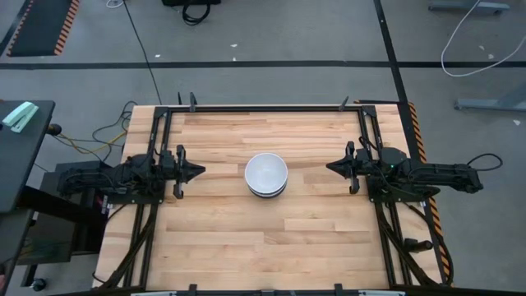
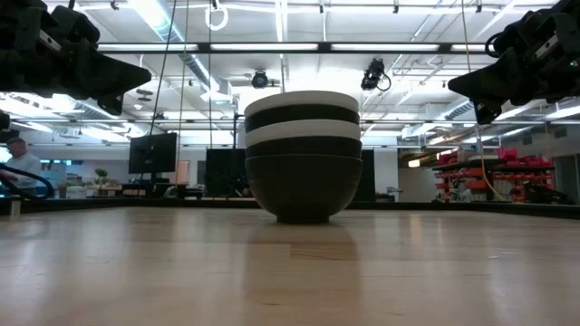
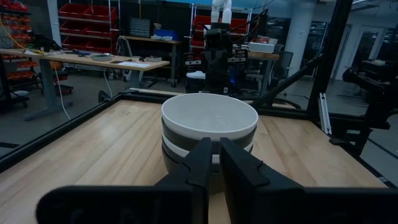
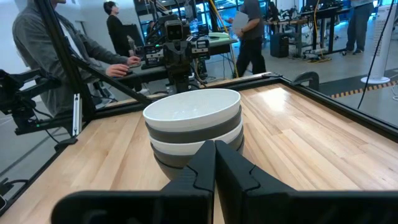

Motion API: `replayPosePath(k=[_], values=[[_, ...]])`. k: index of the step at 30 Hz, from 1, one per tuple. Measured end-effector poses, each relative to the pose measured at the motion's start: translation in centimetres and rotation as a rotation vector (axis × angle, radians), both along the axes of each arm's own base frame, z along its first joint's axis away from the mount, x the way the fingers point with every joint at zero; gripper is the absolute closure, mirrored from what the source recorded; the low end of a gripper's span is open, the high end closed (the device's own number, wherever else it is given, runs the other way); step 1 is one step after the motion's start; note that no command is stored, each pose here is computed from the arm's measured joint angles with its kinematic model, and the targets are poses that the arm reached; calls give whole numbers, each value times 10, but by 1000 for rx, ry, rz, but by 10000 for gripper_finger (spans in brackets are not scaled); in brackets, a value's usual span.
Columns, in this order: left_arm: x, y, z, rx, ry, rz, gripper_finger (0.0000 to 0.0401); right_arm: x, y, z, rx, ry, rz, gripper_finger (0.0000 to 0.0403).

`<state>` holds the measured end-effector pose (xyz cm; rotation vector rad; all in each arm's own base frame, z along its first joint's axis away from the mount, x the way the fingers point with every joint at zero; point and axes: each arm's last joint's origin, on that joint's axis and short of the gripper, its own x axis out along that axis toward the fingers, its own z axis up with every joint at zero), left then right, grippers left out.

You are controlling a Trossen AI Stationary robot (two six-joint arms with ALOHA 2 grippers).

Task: Nest bowls inside each other
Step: Return to Home Position

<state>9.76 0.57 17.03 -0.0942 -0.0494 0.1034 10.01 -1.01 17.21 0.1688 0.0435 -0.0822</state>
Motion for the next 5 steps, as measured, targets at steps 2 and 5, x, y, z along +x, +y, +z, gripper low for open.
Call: replayPosePath(k=[2,5], values=[[0,0,0,0,0,0,361,0,0,0,0,0,0,389],[0,0,0,0,0,0,364,0,0,0,0,0,0,389]])
